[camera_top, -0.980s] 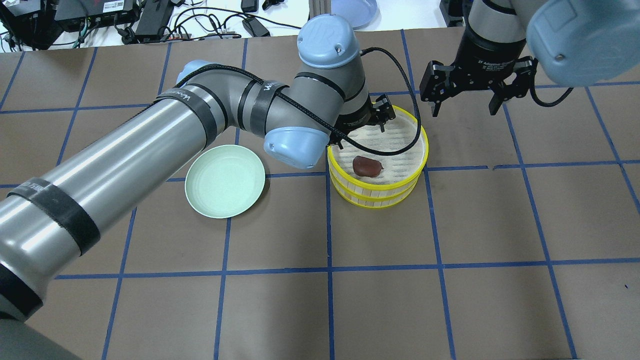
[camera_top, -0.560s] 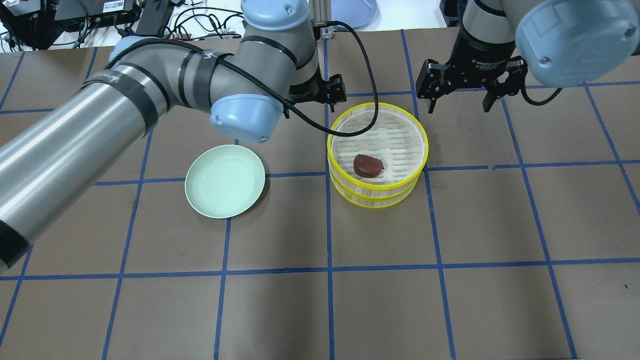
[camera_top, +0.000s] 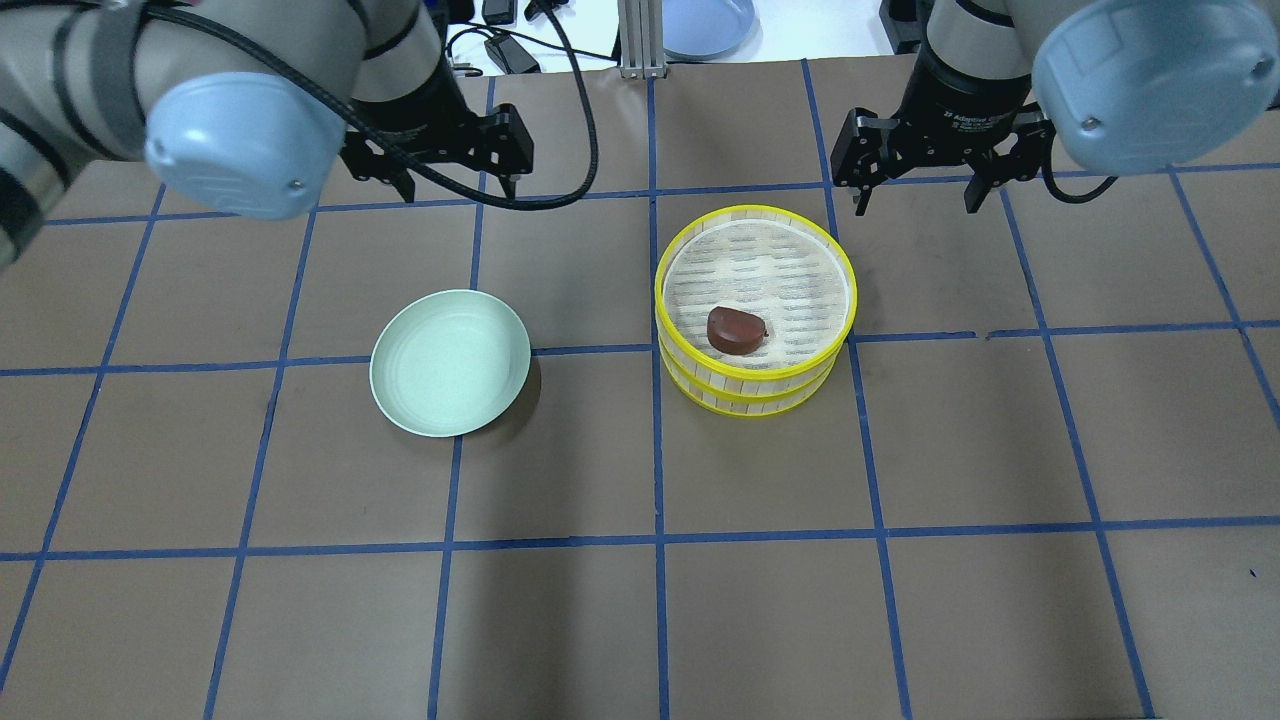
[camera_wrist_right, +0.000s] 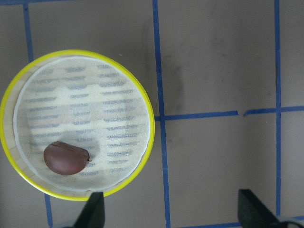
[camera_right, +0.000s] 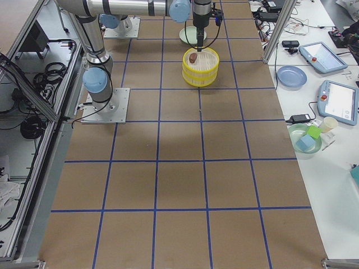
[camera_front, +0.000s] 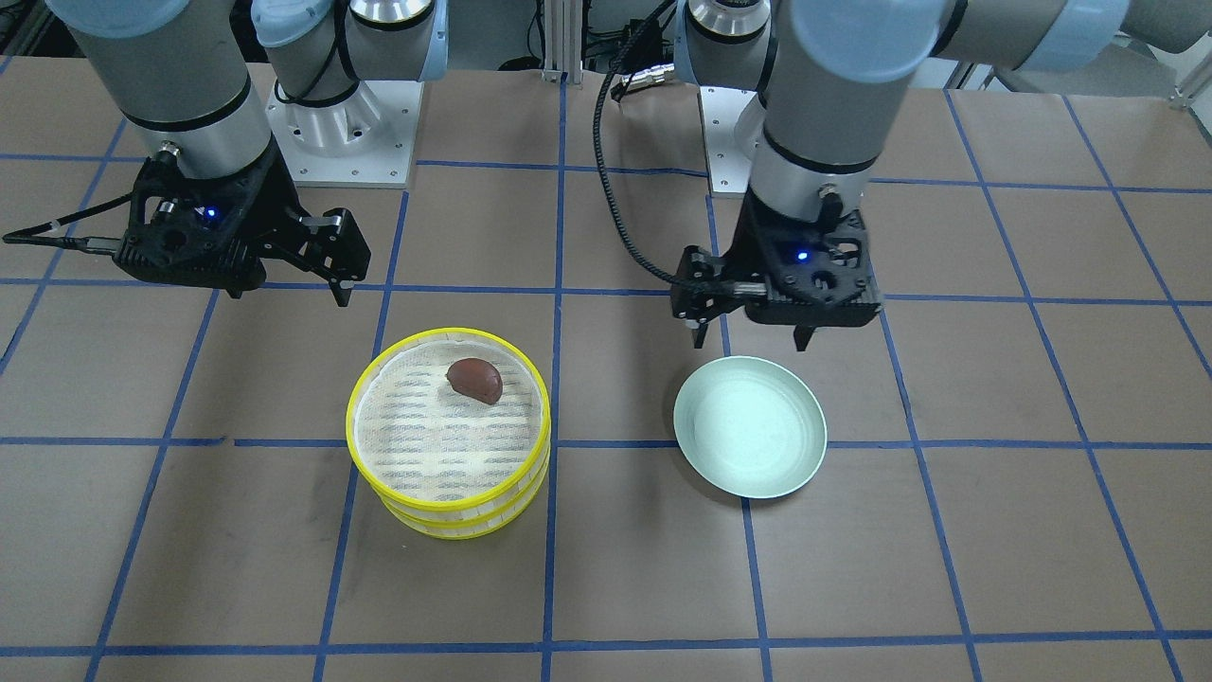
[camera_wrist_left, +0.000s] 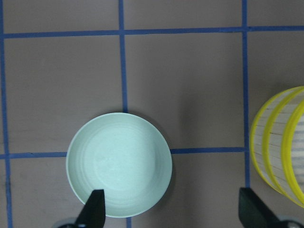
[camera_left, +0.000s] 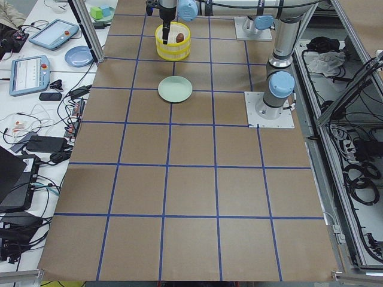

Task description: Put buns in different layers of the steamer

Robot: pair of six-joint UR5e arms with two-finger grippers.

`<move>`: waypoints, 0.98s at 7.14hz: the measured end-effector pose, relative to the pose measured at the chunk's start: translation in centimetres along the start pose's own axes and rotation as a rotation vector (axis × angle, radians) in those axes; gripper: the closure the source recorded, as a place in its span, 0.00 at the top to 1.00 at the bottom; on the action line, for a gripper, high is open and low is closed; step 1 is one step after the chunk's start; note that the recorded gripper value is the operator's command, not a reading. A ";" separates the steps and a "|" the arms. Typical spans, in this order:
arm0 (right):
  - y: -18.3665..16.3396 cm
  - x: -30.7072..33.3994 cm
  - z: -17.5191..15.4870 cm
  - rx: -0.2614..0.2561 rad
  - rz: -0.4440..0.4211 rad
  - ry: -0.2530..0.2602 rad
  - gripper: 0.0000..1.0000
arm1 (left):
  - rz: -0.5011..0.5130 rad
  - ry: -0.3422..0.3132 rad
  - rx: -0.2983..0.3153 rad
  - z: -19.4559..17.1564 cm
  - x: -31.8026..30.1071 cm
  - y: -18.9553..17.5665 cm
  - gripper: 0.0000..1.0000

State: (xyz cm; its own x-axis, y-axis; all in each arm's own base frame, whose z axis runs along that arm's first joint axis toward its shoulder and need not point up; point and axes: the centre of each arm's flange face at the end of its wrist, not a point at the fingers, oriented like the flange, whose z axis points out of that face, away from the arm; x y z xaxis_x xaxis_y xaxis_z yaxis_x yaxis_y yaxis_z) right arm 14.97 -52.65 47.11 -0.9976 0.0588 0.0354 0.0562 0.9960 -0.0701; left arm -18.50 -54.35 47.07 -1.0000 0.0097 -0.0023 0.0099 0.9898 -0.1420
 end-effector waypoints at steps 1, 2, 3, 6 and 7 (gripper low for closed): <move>-0.4 -0.1 -0.5 0.043 0.000 -0.005 1.00 | -0.006 -0.009 -0.005 -2.4 -3.1 0.9 1.00; -0.5 -0.1 -0.9 0.065 0.001 -0.009 1.00 | -0.013 -0.015 -0.008 -4.4 -5.5 1.9 1.00; -0.3 -0.3 -1.2 0.074 -0.001 -0.011 1.00 | -0.022 -0.008 -0.007 -5.5 -6.4 2.6 1.00; 0.7 -0.5 -2.6 0.067 -0.010 -0.014 1.00 | -0.029 0.006 -0.027 -5.7 -6.7 3.3 1.00; 0.8 -0.5 -2.6 0.062 -0.011 -0.014 1.00 | -0.030 0.005 -0.036 -5.5 -6.7 3.4 1.00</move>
State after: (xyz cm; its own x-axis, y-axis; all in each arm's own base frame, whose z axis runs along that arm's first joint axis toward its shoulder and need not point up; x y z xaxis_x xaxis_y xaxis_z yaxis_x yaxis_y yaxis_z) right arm 15.64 -51.75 49.65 -0.9987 0.0465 0.0230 0.0431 0.9904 -0.1314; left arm -11.74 -50.25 52.02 -0.9998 -0.0193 0.0065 -0.0199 0.9941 -0.1063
